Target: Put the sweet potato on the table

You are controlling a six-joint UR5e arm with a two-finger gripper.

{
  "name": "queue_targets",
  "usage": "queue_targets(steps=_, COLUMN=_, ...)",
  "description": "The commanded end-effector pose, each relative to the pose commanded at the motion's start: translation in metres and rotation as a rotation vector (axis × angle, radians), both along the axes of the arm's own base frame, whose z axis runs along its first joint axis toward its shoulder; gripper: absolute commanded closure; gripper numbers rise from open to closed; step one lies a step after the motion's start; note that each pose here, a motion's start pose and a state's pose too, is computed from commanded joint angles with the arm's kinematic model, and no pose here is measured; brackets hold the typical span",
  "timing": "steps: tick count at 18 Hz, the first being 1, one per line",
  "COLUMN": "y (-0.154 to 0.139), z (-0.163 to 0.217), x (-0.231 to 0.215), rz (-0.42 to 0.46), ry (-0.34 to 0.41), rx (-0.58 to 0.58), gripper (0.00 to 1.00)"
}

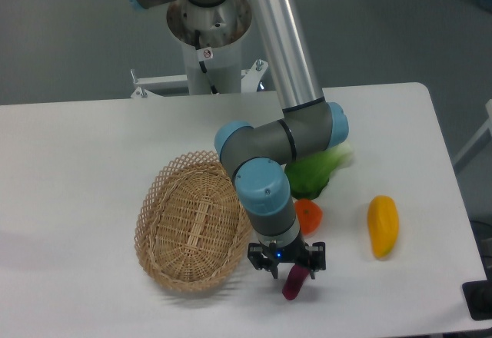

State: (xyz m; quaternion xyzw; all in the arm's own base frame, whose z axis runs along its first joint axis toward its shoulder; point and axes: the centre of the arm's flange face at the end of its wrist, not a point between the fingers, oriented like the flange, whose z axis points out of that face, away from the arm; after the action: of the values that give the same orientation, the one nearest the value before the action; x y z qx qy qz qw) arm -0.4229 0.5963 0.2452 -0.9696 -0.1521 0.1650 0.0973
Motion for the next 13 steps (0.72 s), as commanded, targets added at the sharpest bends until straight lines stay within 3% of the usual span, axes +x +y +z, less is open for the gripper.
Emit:
queue_targets(steps=9, y=-0.005, z=0.092, x=-0.028, rz=0.003, ry=0.119, rx=0.085, gripper=0.0)
queue_targets(steps=13, y=-0.041, z=0.129, x=-0.062, rz=-0.065, ry=0.195, rx=0.037, gripper=0.0)
